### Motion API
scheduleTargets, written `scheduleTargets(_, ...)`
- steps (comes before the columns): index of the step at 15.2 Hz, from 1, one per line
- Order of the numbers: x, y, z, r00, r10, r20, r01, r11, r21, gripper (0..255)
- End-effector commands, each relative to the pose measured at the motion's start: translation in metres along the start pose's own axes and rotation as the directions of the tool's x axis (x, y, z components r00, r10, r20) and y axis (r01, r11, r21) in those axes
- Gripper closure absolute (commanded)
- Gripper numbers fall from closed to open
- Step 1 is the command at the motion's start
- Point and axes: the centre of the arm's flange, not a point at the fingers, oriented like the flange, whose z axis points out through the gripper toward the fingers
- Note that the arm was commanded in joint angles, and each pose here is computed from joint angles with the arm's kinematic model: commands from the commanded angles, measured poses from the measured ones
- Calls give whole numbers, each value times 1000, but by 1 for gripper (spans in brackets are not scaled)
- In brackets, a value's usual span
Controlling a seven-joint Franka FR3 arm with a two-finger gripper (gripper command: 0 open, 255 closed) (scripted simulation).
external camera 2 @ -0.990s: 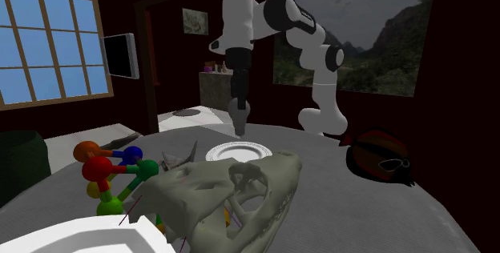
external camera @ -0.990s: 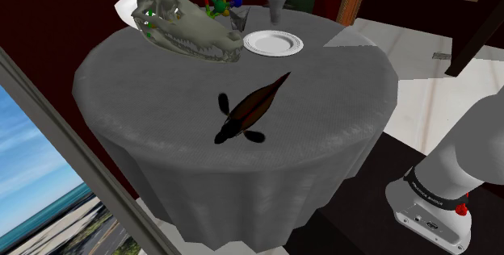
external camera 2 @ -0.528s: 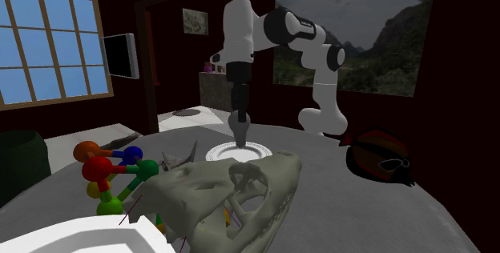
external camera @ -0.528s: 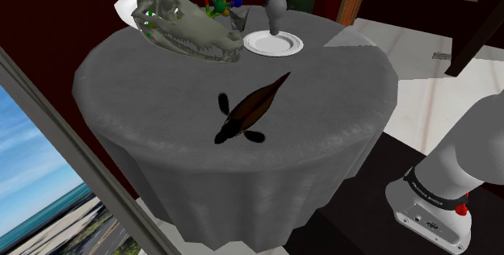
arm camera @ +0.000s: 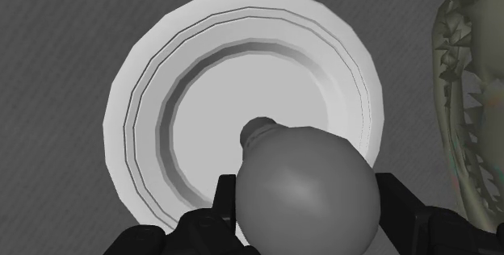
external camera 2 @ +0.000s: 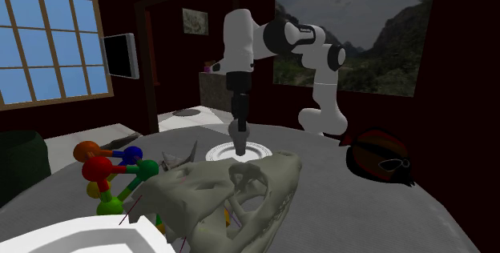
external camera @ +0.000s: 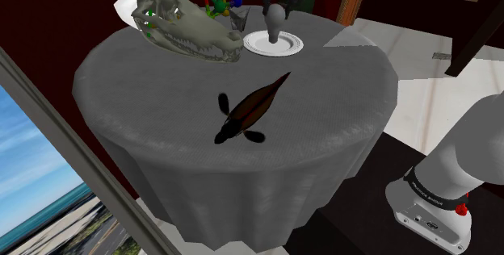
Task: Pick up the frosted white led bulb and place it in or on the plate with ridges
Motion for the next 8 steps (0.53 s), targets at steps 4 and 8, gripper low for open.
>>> scheduleTargets(4,0,0,0,1000,0,0,0,1000,0,255)
scheduleTargets(8,0,0,0,1000,0,0,0,1000,0,0)
